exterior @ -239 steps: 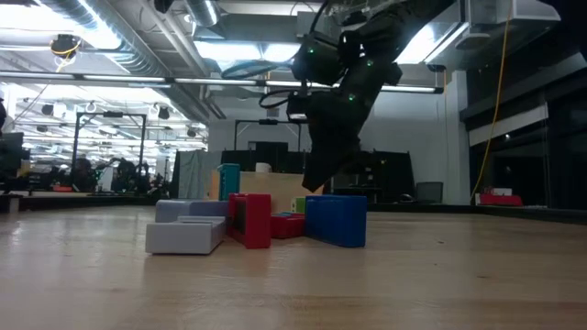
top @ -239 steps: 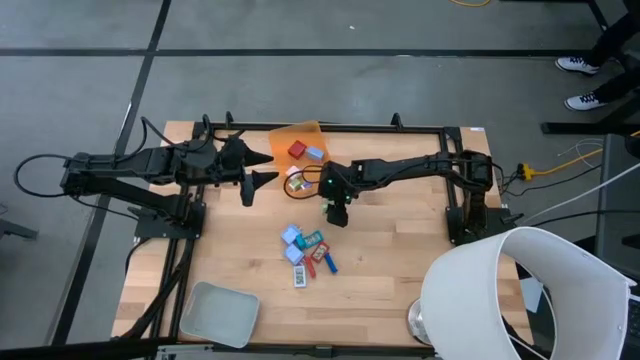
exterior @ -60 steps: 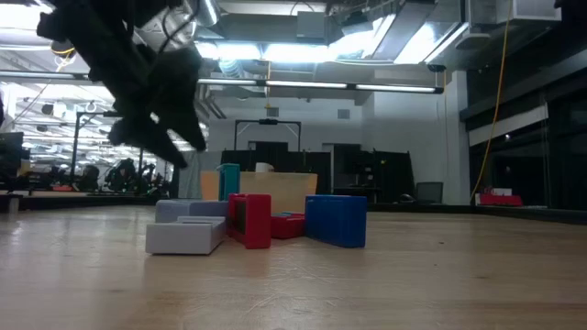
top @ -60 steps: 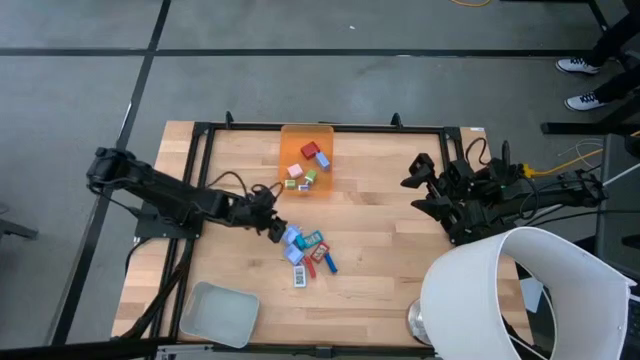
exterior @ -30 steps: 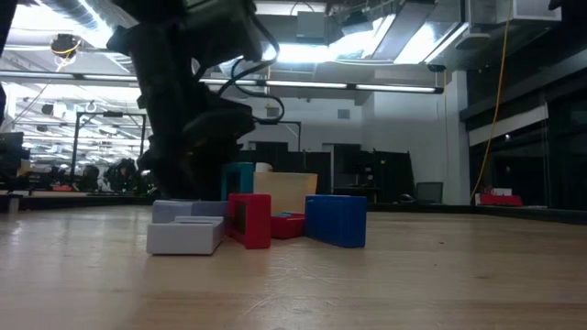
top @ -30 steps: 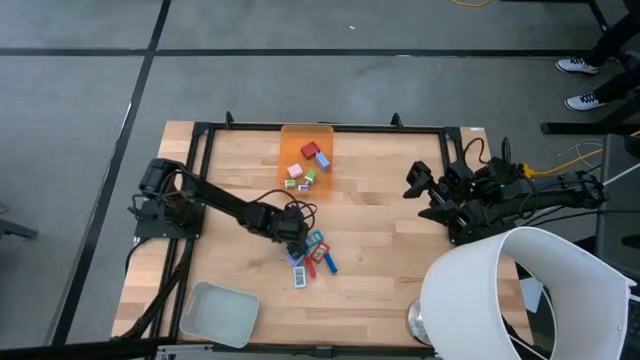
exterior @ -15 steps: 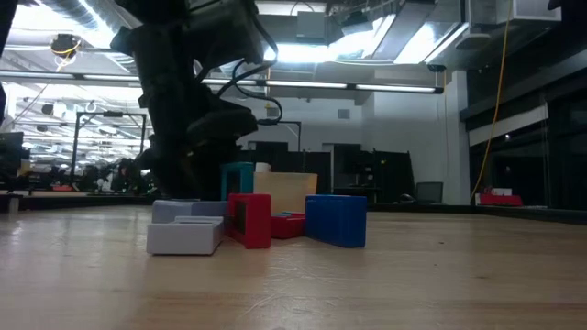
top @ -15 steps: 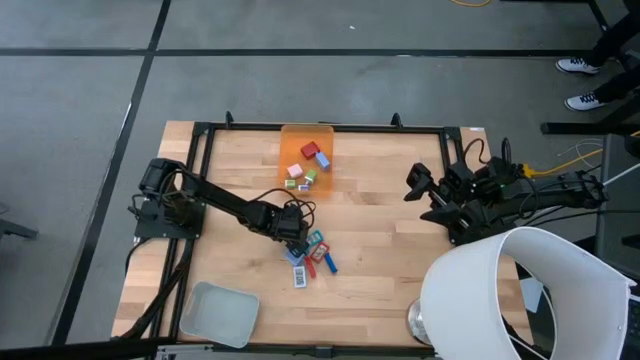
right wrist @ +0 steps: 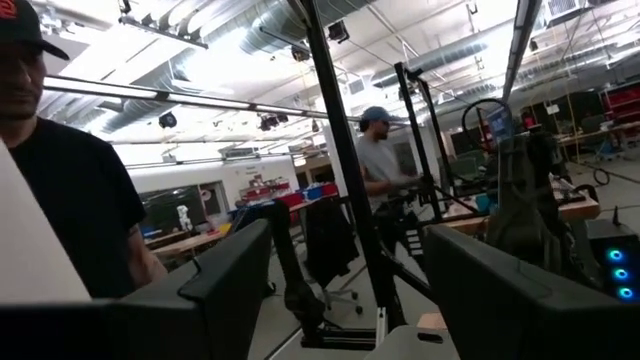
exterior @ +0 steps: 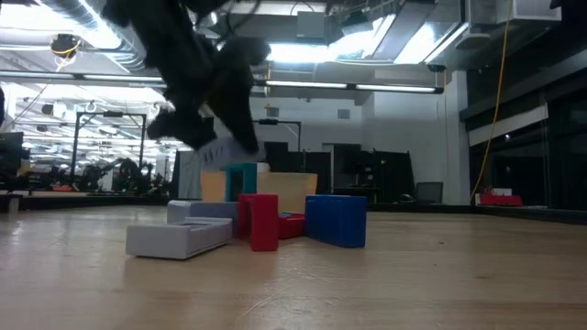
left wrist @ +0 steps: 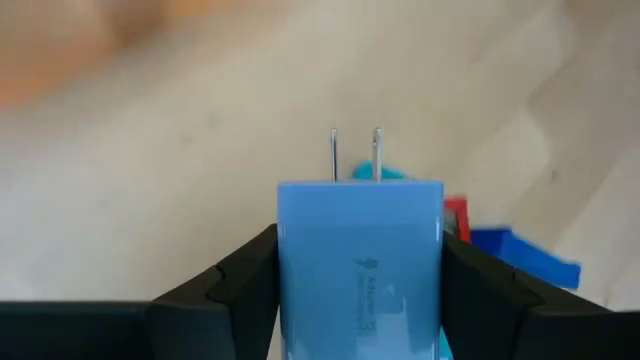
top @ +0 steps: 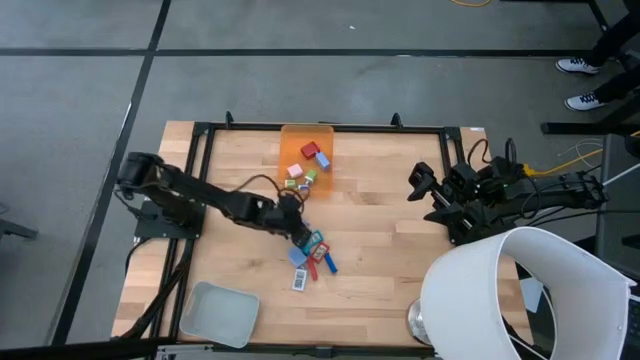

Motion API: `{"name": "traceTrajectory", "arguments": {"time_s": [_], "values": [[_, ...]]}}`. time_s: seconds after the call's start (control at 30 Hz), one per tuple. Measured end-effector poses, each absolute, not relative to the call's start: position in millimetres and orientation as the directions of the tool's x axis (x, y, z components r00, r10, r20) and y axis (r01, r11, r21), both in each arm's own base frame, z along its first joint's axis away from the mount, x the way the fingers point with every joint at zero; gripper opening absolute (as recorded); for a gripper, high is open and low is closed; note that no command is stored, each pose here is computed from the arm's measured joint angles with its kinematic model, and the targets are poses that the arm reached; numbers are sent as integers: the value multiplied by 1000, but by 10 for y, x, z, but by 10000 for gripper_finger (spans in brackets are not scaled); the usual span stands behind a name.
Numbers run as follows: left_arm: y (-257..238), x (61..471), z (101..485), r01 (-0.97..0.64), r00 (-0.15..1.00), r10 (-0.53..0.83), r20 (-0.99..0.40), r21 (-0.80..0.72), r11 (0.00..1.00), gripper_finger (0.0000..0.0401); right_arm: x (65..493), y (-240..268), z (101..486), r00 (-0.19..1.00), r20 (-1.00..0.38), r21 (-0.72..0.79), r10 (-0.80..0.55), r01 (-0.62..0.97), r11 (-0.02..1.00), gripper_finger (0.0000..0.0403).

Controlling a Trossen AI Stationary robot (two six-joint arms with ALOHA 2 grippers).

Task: Pick & Place Office items
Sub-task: Put the top light blue charger adapter into the orange bin, then put the light blue charger adapter into the orange bin

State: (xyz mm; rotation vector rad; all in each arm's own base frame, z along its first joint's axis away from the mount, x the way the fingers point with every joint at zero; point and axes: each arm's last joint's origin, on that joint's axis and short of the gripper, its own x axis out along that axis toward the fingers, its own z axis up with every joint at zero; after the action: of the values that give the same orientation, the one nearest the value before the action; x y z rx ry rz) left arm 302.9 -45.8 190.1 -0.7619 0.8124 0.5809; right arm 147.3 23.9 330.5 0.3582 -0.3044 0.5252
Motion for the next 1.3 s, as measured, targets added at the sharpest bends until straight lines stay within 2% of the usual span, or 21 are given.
{"name": "traceTrajectory", "arguments": {"time_s": [0.2,0.4,0.63,0.9,1.03,1.13,1.3], "values": [[-360,2831,2425,-680,691,306,-655,-444,584,211,1477,228,3301,828,366,242,424,-525,816,261],[6,2708,2656,-693,693,401,-598,-401,599,211,1482,186,3301,840,366,242,400,-501,831,261],[709,2703,2553,-725,632,409,-658,-316,612,211,1484,154,3308,847,373,240,379,-483,842,261],[1414,2770,2209,-694,651,309,-694,-377,613,213,1484,153,3308,847,373,250,379,-485,838,261],[1573,2835,1995,-661,679,209,-704,-462,592,258,1484,153,3308,847,373,263,379,-488,832,261],[1595,2877,1911,-650,682,190,-707,-465,601,295,1485,154,3307,847,373,263,379,-488,832,261],[1563,2926,1907,-621,699,186,-691,-456,637,320,1484,154,3308,846,373,269,381,-491,828,261]]}}
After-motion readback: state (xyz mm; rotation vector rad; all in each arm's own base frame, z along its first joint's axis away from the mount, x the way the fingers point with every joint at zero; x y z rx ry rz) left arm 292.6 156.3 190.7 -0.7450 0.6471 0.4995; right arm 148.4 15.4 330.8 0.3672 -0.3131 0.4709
